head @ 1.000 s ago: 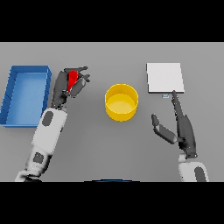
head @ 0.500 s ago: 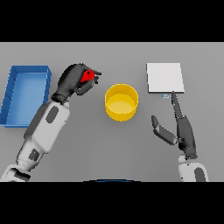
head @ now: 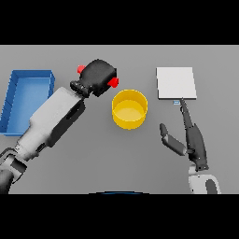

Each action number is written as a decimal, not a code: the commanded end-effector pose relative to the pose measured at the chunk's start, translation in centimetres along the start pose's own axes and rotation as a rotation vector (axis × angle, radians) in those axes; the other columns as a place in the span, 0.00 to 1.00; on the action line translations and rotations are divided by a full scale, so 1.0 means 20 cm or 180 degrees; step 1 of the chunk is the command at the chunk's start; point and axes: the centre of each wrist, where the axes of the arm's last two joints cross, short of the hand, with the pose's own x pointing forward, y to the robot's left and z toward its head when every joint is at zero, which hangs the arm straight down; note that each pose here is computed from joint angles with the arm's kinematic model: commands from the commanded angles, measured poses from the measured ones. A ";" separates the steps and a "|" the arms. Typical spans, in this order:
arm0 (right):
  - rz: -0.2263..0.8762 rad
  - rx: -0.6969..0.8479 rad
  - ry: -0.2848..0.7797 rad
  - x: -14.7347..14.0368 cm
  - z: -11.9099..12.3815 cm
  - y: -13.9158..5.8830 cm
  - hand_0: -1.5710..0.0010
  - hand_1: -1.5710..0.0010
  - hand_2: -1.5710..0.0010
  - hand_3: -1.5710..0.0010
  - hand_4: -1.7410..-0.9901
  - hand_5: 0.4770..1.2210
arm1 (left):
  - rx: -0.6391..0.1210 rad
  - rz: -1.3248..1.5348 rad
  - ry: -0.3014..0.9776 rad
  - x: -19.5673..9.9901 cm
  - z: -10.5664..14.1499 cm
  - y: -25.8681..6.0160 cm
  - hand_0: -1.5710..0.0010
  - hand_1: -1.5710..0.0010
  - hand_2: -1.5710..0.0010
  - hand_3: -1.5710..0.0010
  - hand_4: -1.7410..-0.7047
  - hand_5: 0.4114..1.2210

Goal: Pick up the red beaker and tilt it to pour out 1 green nut into yellow bowl. Pick up the yellow bowl and place it on the metallic measuring scale.

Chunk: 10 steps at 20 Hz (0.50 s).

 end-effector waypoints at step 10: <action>-0.0060 0.0080 0.0069 0.00 -0.05 0.00 1.00 1.00 1.00 1.00 0.89 0.29 | -0.0783 -0.1729 -0.0165 0.15 -0.16 0.09 0.00 0.00 0.00 0.00 0.03 1.00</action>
